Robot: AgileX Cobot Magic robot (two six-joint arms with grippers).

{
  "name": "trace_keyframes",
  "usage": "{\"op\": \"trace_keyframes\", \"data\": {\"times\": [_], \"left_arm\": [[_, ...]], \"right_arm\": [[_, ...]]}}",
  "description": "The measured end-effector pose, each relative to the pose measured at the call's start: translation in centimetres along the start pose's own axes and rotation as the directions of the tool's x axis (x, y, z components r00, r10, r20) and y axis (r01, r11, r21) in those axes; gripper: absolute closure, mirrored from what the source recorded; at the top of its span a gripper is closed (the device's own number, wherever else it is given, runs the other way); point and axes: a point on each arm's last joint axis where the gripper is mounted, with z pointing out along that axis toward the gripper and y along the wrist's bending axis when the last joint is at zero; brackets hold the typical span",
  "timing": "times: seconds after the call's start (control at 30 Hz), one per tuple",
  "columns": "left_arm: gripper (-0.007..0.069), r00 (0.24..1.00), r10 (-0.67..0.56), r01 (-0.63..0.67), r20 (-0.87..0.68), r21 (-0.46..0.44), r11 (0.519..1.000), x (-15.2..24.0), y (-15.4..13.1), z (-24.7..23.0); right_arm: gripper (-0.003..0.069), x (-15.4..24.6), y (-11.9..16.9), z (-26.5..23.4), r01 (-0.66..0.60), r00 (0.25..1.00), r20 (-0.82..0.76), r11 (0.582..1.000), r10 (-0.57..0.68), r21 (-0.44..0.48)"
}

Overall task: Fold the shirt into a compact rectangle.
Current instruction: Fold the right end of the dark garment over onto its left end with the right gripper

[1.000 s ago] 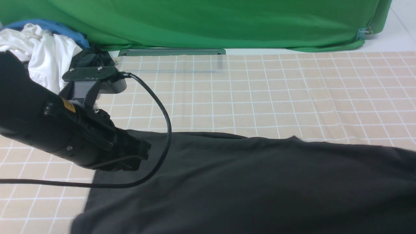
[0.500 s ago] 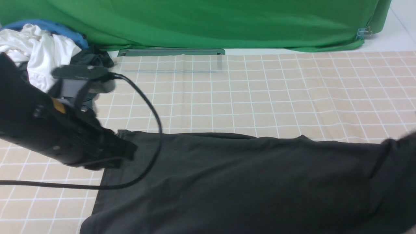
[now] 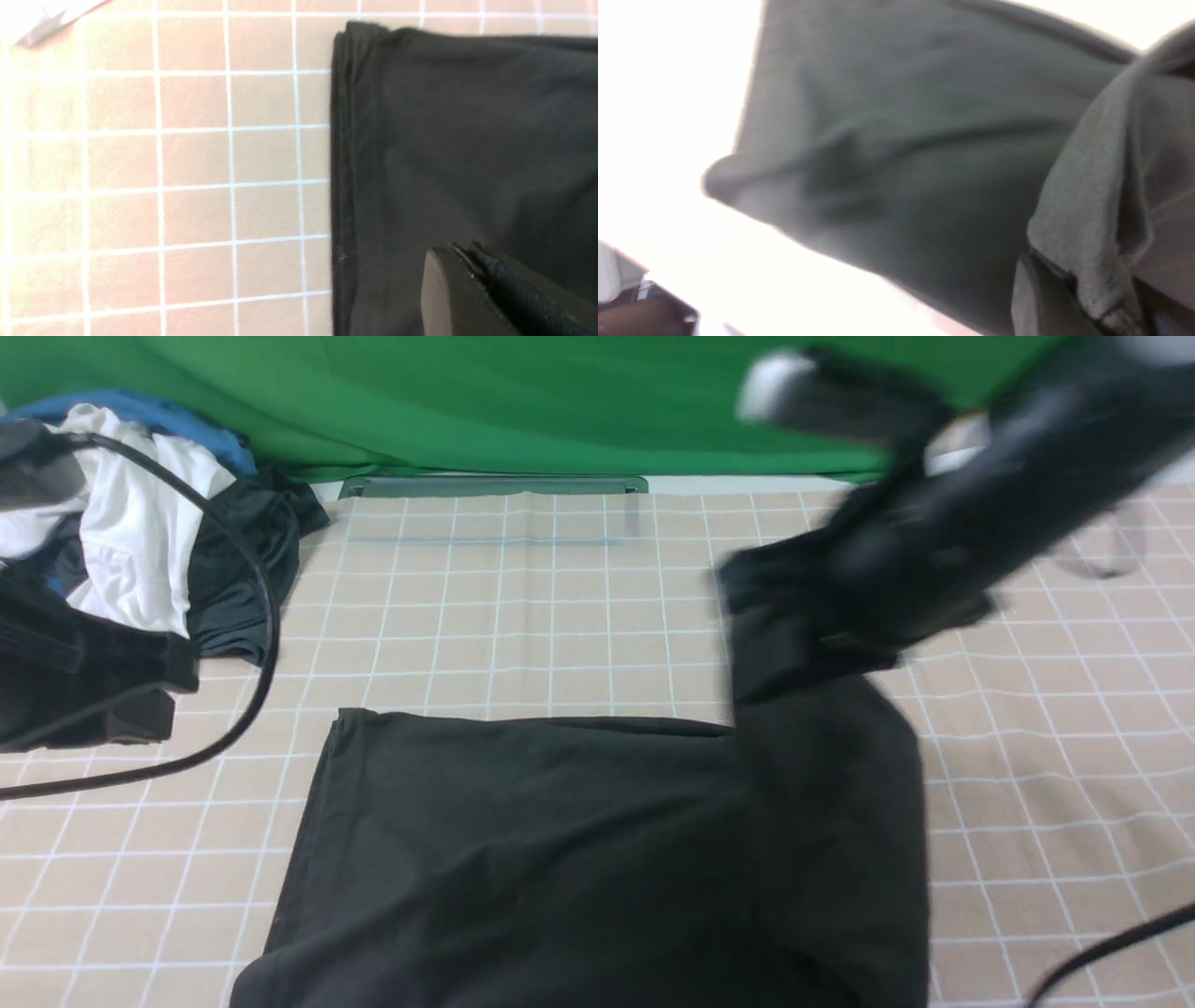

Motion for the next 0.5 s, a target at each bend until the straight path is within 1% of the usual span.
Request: {"op": "trace_keyframes", "data": {"times": [0.03, 0.1, 0.2, 0.27, 0.33, 0.37, 0.5], "left_arm": [[0.0606, 1.000, 0.000, 0.000, 0.017, 0.008, 1.000, 0.1, -0.1, -0.4], [0.0606, 0.999, -0.001, 0.000, 0.036, 0.017, 1.000, 0.2, -0.3, -0.9], [0.0606, 0.999, -0.003, 0.002, 0.039, 0.025, 1.000, 0.3, -0.4, -1.1], [0.0606, 0.999, 0.000, -0.001, 0.034, 0.025, 1.000, 0.4, -0.4, -1.1], [0.0606, 1.000, 0.002, -0.002, 0.031, 0.026, 1.000, 0.4, -0.4, -1.1], [0.0606, 1.000, 0.001, -0.002, 0.030, 0.028, 1.000, 0.4, -0.4, -1.1], [0.0606, 1.000, 0.001, -0.002, 0.030, 0.028, 1.000, 0.4, -0.4, -1.1]], "right_arm": [[0.0543, -0.3, 1.4, 1.8, 0.015, 1.000, -0.012, 1.000, -0.016, -0.025], [0.0543, -0.6, 3.0, 4.2, 0.022, 0.999, -0.026, 0.998, -0.024, -0.058], [0.0543, -0.9, 5.0, 7.7, 0.021, 0.999, -0.046, 0.995, -0.025, -0.097], [0.0543, -1.1, 5.8, 10.1, 0.012, 0.998, -0.061, 0.993, -0.019, -0.116], [0.0543, -1.1, 6.5, 11.1, 0.009, 0.998, -0.066, 0.991, -0.018, -0.132], [0.0538, -1.1, 7.2, 13.1, 0.005, 0.997, -0.073, 0.989, -0.016, -0.145], [0.0511, -0.9, 9.0, 16.5, 0.016, 0.997, -0.076, 0.985, -0.029, -0.172]]}}
